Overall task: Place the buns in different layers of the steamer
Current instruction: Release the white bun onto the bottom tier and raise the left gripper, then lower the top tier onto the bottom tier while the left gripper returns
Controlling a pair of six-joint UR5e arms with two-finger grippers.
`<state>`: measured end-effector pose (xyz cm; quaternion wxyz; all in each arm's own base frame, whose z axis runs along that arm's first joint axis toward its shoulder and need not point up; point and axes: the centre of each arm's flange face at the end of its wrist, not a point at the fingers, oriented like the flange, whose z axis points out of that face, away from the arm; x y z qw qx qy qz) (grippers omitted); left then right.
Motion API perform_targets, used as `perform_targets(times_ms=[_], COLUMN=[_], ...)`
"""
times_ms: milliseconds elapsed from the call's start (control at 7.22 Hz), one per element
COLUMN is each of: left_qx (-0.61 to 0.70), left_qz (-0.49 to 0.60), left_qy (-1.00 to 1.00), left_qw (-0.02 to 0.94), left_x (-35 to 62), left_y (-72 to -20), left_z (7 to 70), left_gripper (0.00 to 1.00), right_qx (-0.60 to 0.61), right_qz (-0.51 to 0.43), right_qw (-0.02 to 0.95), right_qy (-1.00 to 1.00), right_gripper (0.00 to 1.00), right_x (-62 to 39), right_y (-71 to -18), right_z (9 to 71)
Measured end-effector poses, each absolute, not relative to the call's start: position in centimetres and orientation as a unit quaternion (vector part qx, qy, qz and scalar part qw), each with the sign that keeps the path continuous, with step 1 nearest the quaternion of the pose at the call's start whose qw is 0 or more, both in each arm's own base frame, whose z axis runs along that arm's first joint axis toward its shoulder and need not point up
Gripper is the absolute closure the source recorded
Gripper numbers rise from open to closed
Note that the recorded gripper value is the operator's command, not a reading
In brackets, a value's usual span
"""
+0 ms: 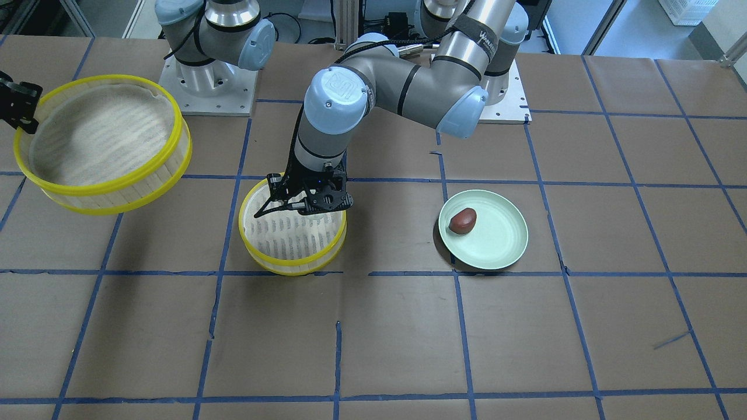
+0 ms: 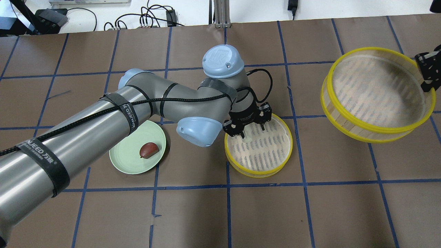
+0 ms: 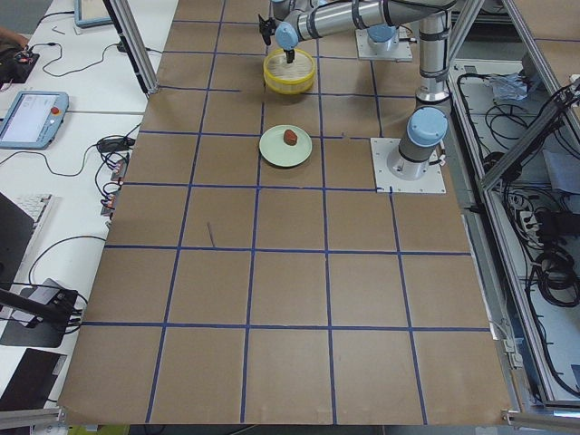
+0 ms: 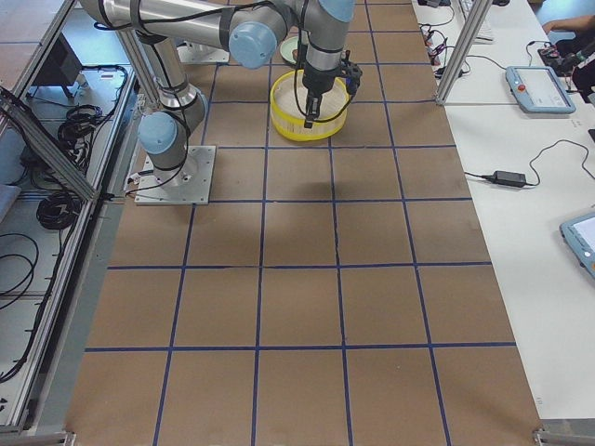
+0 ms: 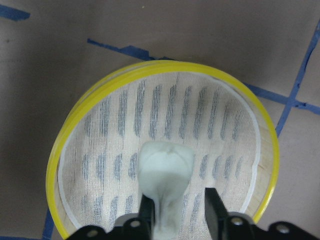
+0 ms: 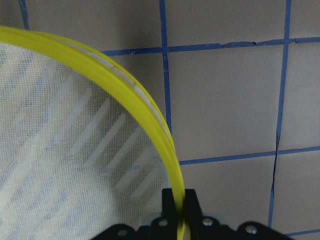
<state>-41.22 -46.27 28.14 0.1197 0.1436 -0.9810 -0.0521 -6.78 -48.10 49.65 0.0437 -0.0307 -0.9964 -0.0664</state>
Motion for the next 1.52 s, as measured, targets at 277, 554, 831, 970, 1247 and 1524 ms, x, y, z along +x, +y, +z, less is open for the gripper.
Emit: perform_targets(times_ms=[277, 554, 831, 970, 1247, 1524], left_qx=[0.141, 0.141, 0.062, 0.020, -0.023, -0.023], left_qz=[-0.045, -0.042, 0.006, 0.021, 0.000, -0.043], left_qy=[-0.981, -0.981, -0.994, -0.997, -0.999, -0.999], left_qw=[0.123, 0.123, 0.088, 0.067, 0.044, 0.020], left_x=[-41.0, -40.9, -37.4, -33.3, -23.1, -16.1], left_y=[-45.9, -45.8, -48.2, -50.4, -52.9, -52.9], left_z=[29.3, 29.5, 30.6, 31.5, 34.0, 34.5], left_gripper=[0.00, 0.00, 0.00, 0.00, 0.00, 0.00], right_qx=[-0.031, -0.031, -0.026, -0.015, 0.006, 0.019], right_qz=[-0.065, -0.064, -0.063, -0.067, -0.083, -0.078], right_qw=[0.044, 0.045, 0.046, 0.047, 0.046, 0.054], right_qy=[-0.996, -0.996, -0.997, -0.996, -0.995, -0.995], right_gripper=[0.92, 0.92, 0.93, 0.94, 0.94, 0.94], right_x=[-6.8, -6.7, -5.8, -4.4, 1.8, 9.8], right_y=[-48.1, -48.1, -48.5, -49.3, -52.0, -53.1], right_z=[49.7, 49.7, 49.7, 49.2, 45.6, 43.1])
